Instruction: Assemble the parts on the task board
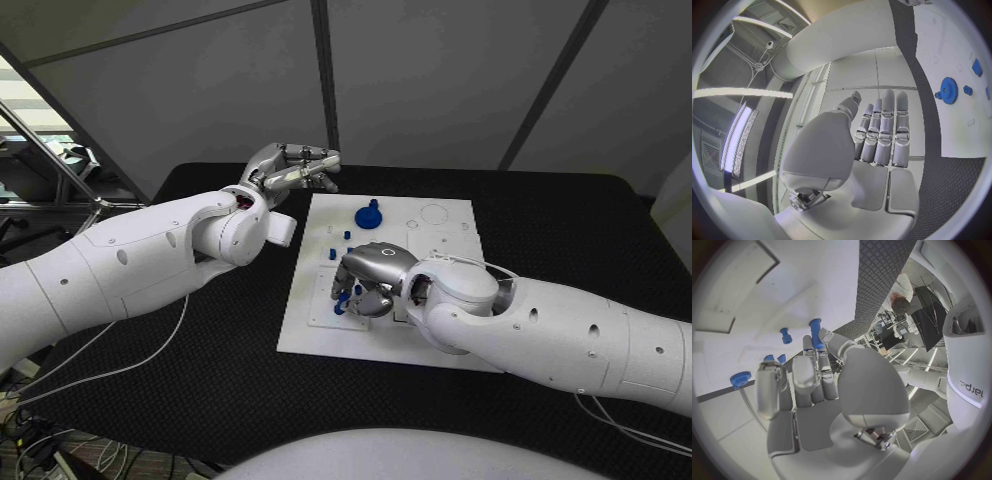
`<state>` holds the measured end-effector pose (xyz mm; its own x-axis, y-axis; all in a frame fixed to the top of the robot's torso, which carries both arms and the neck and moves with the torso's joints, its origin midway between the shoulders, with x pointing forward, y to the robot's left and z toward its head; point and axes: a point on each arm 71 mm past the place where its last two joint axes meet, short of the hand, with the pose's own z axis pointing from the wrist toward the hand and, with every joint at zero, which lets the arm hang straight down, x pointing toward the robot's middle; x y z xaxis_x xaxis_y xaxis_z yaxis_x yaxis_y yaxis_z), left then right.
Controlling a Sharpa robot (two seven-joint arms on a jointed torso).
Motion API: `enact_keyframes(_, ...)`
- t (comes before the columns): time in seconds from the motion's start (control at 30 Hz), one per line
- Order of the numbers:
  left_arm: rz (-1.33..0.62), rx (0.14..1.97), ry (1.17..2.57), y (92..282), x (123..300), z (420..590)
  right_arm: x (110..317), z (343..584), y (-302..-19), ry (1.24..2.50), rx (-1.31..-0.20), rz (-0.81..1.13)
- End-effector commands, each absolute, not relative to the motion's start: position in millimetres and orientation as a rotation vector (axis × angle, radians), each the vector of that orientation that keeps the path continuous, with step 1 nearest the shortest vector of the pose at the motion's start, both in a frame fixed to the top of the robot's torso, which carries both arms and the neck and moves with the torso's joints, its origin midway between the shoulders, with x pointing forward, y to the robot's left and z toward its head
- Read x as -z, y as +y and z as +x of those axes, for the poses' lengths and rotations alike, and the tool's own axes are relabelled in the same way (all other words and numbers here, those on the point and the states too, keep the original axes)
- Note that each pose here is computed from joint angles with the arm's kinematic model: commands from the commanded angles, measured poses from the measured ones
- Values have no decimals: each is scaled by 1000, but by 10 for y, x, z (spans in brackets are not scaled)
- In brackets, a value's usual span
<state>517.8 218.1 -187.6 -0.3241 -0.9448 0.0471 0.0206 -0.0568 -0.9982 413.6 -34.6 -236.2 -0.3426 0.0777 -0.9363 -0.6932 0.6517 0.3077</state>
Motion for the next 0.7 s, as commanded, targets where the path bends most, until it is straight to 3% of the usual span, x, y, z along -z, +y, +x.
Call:
enact_keyframes(0.03,-1049,1517,1400,2170,1863,5177,2385,4134,-329,1768,-843,-542)
enact_keyframes(0.27,-1050,1516,1401,2175,1863,5177,2441,4097,-312,1767,-876,-542)
enact_keyframes(0.7,-1050,1516,1403,2172,1866,5179,2343,4106,-337,1621,-957,-447)
